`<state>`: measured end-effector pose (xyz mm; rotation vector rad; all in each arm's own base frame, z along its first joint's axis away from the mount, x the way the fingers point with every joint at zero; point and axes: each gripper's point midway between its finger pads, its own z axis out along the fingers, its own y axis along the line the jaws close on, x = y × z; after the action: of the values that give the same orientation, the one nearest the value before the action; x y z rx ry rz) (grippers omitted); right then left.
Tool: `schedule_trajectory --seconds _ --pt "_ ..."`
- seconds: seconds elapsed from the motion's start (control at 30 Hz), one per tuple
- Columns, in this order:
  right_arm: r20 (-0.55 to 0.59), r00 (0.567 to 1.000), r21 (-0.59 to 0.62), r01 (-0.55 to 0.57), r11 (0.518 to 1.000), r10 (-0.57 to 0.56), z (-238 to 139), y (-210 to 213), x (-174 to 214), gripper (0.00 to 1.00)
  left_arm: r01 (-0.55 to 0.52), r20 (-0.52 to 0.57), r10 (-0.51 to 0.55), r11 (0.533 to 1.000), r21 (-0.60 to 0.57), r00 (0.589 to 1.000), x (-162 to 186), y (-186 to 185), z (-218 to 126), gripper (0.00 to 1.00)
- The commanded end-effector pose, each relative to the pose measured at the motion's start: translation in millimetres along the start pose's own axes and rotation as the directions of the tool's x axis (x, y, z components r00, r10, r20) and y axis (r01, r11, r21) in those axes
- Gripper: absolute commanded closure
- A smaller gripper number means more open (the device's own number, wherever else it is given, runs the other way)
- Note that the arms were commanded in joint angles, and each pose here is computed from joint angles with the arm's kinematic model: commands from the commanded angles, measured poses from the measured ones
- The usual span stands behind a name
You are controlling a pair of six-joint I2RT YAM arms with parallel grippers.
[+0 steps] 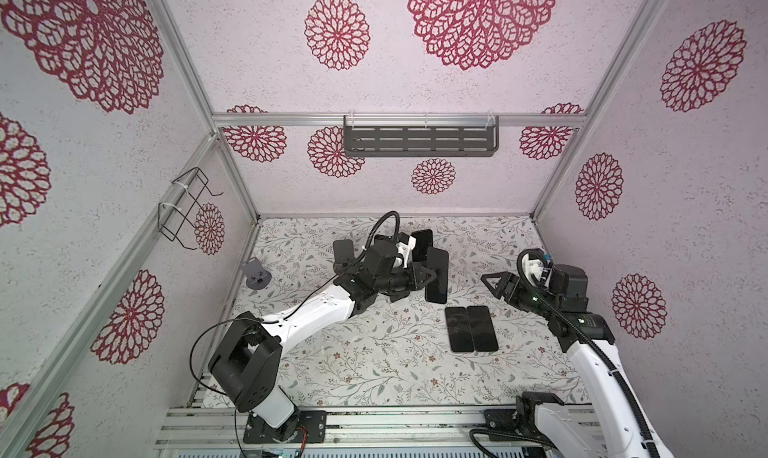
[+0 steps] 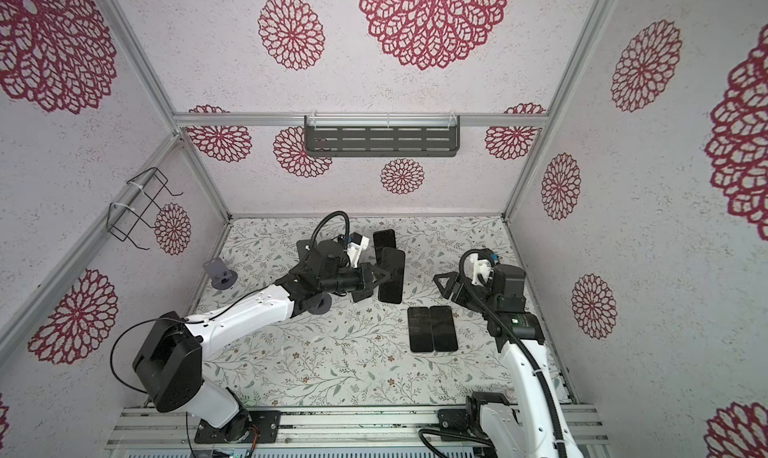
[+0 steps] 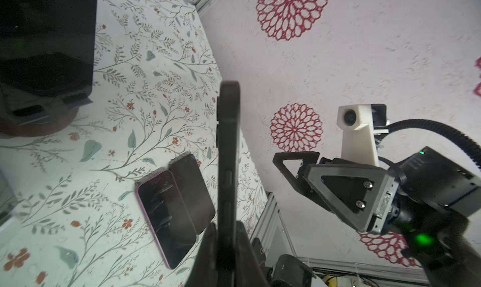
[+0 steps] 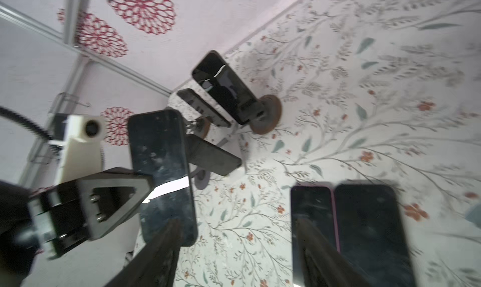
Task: Remove the phone from the phone stand
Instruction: 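Carry the black phone toward the flat phones with the left gripper while the right withdraws, then lower the black phone flat beside the pink-cased phone with the left gripper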
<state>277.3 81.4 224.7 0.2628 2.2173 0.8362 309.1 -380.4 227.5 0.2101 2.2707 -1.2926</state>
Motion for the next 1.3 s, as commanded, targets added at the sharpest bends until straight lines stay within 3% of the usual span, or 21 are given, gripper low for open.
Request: schedule_trajectory --seconds 0.0,0.17,0.3,0.5,0.7,0.87,1.03,1.17,1.27 --pt "-0.010 1.000 0.257 0.031 0.966 -0.030 -13 -47 11 0.28 -0.039 -0.045 0.031 0.983 -0.179 0.998 15 16 -3 1.00" --pt "-0.020 0.999 0.461 0.042 0.886 -0.037 -24 -87 18 0.28 0.018 -0.098 -0.052 0.949 -0.314 0.994 38 32 17 1.00" --pt "-0.067 0.997 0.527 0.066 0.847 -0.035 -23 -106 28 0.29 0.028 -0.150 -0.095 0.917 -0.398 0.984 55 43 35 1.00" --pt "-0.124 0.992 0.553 0.081 0.829 -0.015 -9 -126 45 0.61 0.078 -0.118 -0.148 0.883 -0.464 0.982 66 54 50 1.00" --pt "-0.149 0.989 0.562 0.067 0.824 0.021 6 -141 58 0.75 0.092 -0.102 -0.162 0.865 -0.493 0.982 75 58 53 1.00" --pt "-0.149 0.984 0.586 0.010 0.810 0.095 17 -154 67 0.98 0.132 -0.105 -0.210 0.858 -0.497 0.972 88 64 60 1.00" --pt "-0.167 0.977 0.595 -0.009 0.804 0.134 26 -163 78 1.00 0.122 -0.112 -0.203 0.861 -0.494 0.973 94 66 66 1.00" --pt "-0.175 0.972 0.547 -0.036 0.836 0.157 38 -159 84 1.00 0.131 -0.120 -0.220 0.852 -0.507 0.968 98 71 69 1.00" --pt "-0.182 0.968 0.554 -0.046 0.831 0.174 43 -164 87 1.00 0.132 -0.122 -0.227 0.844 -0.519 0.966 101 75 71 1.00"
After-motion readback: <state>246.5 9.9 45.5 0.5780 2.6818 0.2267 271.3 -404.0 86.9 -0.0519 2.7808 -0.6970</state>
